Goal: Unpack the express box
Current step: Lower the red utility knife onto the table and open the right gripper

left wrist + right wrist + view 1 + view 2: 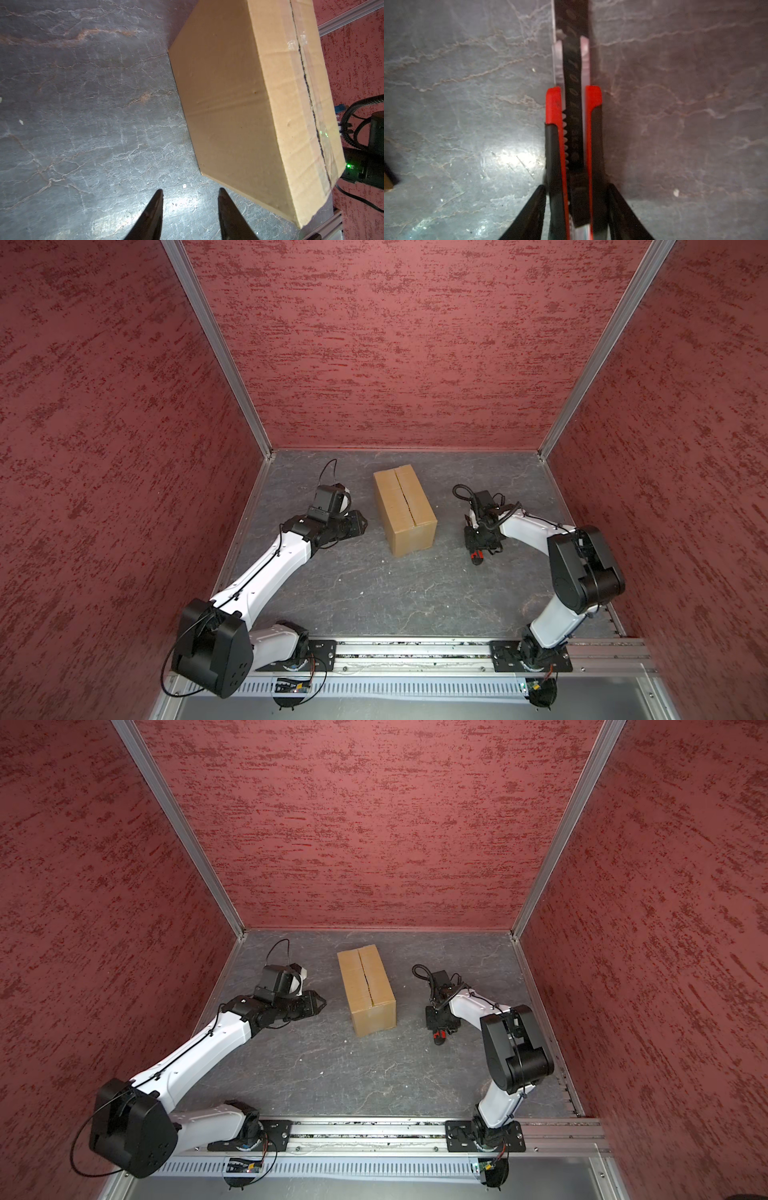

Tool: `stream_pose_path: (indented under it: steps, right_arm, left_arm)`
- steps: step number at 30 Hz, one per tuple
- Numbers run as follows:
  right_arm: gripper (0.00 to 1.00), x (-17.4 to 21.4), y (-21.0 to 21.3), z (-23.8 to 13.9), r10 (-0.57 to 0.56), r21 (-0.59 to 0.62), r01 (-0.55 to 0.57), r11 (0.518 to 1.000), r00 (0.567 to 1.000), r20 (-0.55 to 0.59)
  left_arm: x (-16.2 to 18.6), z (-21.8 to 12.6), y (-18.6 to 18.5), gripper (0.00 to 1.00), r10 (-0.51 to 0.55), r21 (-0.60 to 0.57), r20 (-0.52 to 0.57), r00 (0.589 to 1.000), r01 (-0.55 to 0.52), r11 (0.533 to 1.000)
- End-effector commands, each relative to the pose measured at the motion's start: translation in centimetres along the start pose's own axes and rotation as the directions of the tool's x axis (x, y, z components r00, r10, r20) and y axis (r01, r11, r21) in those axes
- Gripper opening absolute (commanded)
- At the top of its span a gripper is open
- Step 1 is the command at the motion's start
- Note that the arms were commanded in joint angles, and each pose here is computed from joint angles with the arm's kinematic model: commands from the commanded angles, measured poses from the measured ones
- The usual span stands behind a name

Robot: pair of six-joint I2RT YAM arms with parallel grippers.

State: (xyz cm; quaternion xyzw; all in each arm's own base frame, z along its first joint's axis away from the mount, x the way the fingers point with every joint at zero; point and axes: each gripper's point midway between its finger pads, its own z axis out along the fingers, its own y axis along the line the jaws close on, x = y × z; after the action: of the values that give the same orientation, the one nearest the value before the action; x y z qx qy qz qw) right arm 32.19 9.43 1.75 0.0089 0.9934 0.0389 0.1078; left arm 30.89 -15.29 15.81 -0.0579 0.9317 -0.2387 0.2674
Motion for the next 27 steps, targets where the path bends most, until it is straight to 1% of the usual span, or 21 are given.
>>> stream_pose_path:
  steps: [1,6,9,14,17,19,23,27]
  right_arm:
    - [0.54,0.4,-0.8,1.1,0.016,0.03,-0.015,0.999,1.0,-0.022]
    - [0.57,-0.3,-0.7,-0.2,0.02,0.029,-0.02,0.999,1.0,0.012]
    - [0.58,-1.3,-0.3,-2.3,0.023,0.006,-0.024,1.0,0.998,0.061]
    - [0.57,-2.6,0.7,-6.5,0.038,-0.057,-0.029,0.998,0.986,0.16]
    - [0.47,-3.3,1.7,-8.6,0.042,-0.096,-0.021,0.995,0.973,0.227]
    - [0.38,-3.6,2.5,-8.8,0.042,-0.113,-0.014,0.993,0.969,0.244]
    - [0.32,-4.1,5.3,-9.6,0.014,-0.159,0.033,0.987,0.959,0.284]
    - [0.31,-4.4,8.6,-10.2,-0.005,-0.211,0.078,0.974,0.946,0.325]
  left_arm:
    - [-0.2,0.1,0.0,0.44,0.017,0.017,0.008,1.0,-0.017,1.0]
    - [-0.5,0.1,-0.1,0.44,0.019,0.022,0.013,1.0,-0.019,1.0]
    - [-1.4,0.3,0.2,0.44,0.022,0.019,0.027,0.999,-0.022,1.0]
    - [-4.1,1.0,0.7,0.43,0.028,0.01,0.077,0.997,-0.029,1.0]
    - [-5.9,2.0,0.9,0.43,0.027,0.008,0.102,0.994,-0.028,1.0]
    - [-7.0,3.0,1.0,0.43,0.025,0.009,0.113,0.993,-0.026,1.0]
    - [-8.8,5.2,0.8,0.42,0.012,0.029,0.13,0.991,-0.016,0.999]
    - [-10.3,7.4,0.6,0.42,-0.01,0.047,0.136,0.991,0.003,0.999]
